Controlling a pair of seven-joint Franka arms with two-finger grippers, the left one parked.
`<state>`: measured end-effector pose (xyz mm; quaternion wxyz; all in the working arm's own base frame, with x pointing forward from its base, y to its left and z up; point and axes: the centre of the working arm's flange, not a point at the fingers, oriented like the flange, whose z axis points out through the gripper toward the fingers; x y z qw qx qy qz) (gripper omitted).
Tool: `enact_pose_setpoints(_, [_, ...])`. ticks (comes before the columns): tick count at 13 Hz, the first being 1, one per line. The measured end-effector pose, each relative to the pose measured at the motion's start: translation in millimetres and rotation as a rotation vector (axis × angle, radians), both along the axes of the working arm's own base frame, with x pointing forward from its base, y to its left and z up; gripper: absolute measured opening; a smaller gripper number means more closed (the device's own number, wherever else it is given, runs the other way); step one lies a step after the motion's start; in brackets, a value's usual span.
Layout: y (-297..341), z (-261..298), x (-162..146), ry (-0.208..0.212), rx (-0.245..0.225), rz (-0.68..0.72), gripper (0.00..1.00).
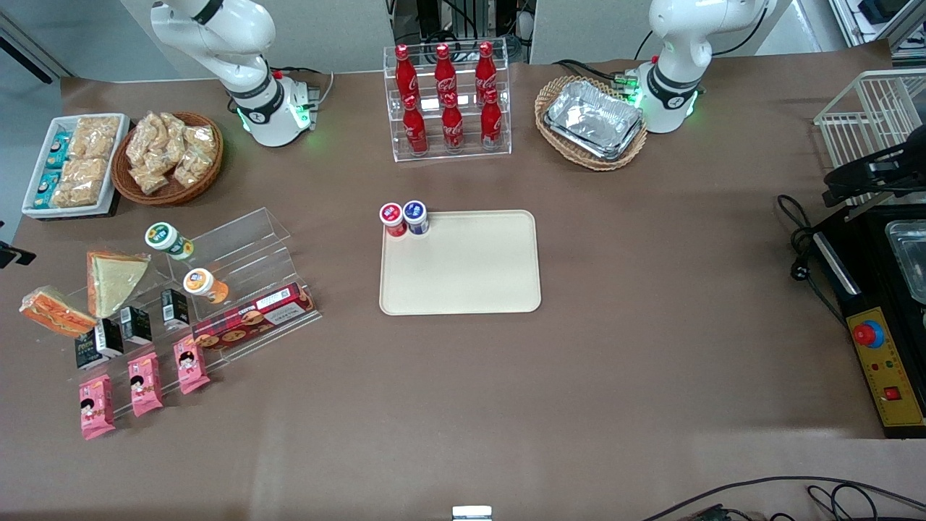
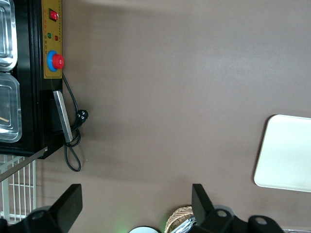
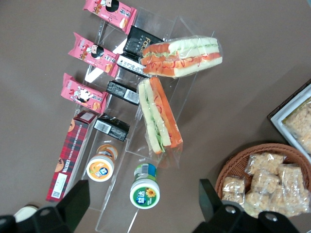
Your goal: Place sandwich on tray
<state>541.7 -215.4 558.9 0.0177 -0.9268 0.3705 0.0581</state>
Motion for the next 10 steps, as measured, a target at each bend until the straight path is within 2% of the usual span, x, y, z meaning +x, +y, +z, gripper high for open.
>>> enact_pose_setpoints(1, [-2, -4, 1, 0.005, 0.003, 0.002, 1.00])
enact_pose_setpoints(5, [-39, -16, -8, -0.020, 0.042, 0.369, 1.00])
enact_pose_setpoints(10, [-58, -32, 2, -0.054, 0.017, 0.795, 1.00])
